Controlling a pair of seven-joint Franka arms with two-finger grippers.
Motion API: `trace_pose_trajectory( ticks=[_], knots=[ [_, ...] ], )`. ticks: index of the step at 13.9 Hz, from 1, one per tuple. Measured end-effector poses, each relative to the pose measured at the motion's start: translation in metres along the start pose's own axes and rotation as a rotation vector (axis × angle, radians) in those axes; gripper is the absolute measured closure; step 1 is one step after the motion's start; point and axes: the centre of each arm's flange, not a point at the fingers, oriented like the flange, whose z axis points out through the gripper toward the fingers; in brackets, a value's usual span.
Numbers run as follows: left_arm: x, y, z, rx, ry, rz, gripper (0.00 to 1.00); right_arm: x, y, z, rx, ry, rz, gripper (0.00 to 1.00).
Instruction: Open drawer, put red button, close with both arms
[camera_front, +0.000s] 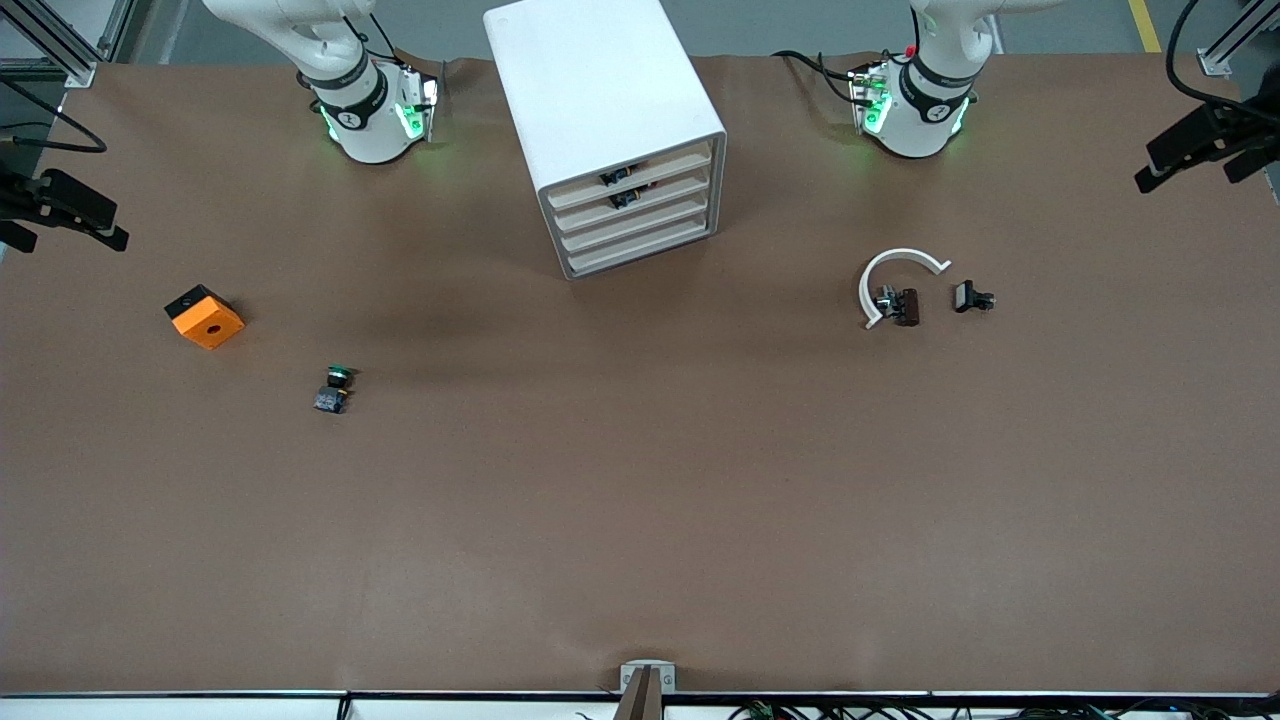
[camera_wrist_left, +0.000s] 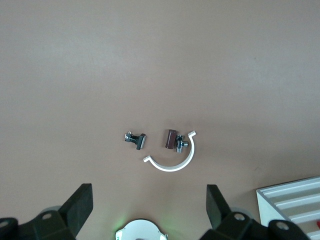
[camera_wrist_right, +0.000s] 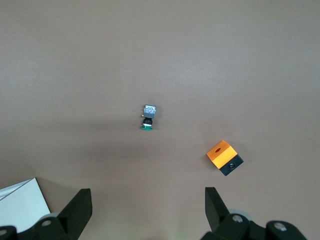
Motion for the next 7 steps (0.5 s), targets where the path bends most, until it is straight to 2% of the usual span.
trace_pose_trajectory(
  ticks=[7],
  knots=[
    [0.002,0.03,0.027,0.013,0.006,0.047,0.0,0.0,0.0,-0.001,0.0,0.003,0.0,0.0]
  ],
)
